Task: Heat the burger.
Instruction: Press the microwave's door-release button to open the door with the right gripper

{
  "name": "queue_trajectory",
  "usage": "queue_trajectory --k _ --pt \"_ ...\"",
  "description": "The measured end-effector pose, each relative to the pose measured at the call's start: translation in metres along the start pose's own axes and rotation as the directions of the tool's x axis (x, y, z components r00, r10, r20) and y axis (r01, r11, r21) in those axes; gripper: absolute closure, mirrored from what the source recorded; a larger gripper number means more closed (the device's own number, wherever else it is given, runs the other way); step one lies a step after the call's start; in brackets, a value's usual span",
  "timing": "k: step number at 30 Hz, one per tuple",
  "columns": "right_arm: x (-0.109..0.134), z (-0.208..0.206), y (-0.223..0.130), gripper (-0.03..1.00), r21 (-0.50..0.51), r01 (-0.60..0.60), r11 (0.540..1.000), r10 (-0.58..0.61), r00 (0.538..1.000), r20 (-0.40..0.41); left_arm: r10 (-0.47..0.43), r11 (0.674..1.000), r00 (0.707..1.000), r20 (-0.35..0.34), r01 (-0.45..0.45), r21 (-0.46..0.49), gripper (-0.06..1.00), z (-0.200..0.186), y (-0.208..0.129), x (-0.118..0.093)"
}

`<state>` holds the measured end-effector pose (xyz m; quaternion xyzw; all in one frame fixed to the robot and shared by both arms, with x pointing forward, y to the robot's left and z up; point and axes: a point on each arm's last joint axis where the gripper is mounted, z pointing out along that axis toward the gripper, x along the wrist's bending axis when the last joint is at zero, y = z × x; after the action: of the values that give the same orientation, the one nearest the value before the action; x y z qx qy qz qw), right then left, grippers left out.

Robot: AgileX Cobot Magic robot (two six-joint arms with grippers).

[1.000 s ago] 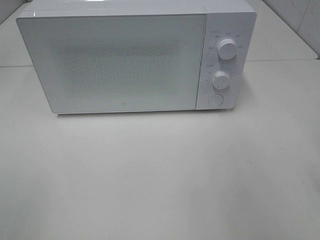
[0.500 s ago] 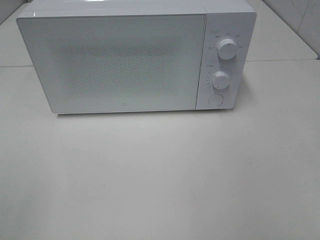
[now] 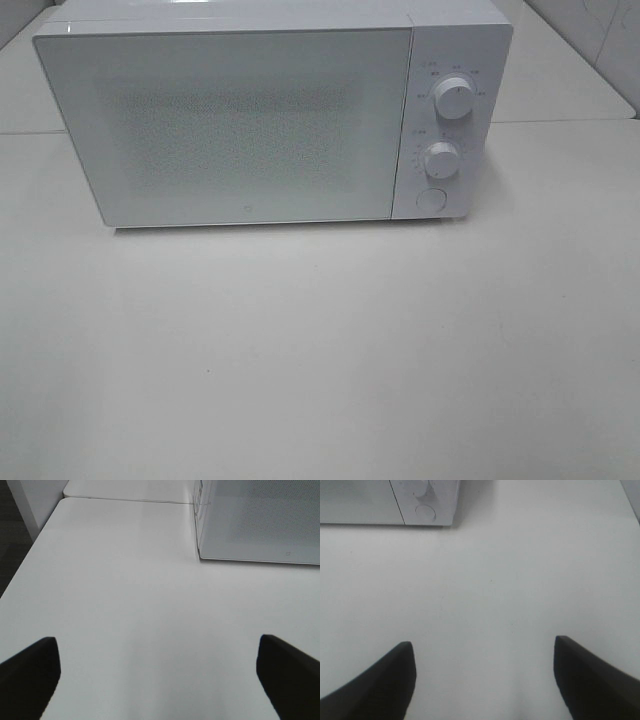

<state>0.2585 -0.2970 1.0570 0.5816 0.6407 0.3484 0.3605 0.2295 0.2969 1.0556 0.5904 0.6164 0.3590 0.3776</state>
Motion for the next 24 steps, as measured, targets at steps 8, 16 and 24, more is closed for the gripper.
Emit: queue_trajectory --k 8,16,24 --pt "0.000 -0.017 -0.009 0.21 -0.121 -0.012 0.993 0.015 1.000 0.021 0.000 1.000 1.000 0.000 0.000 0.000 -0.04 0.000 0.000 0.000" --pt "-0.004 -0.018 -0.011 0.21 -0.130 -0.048 0.990 0.057 0.997 0.061 0.000 1.000 1.000 0.000 0.000 -0.001 -0.04 0.000 0.000 0.000" --pt "-0.004 -0.018 -0.011 0.21 -0.130 -0.048 0.990 0.056 0.996 0.062 0.000 1.000 1.000 0.000 0.000 -0.001 -0.04 0.000 0.000 0.000"
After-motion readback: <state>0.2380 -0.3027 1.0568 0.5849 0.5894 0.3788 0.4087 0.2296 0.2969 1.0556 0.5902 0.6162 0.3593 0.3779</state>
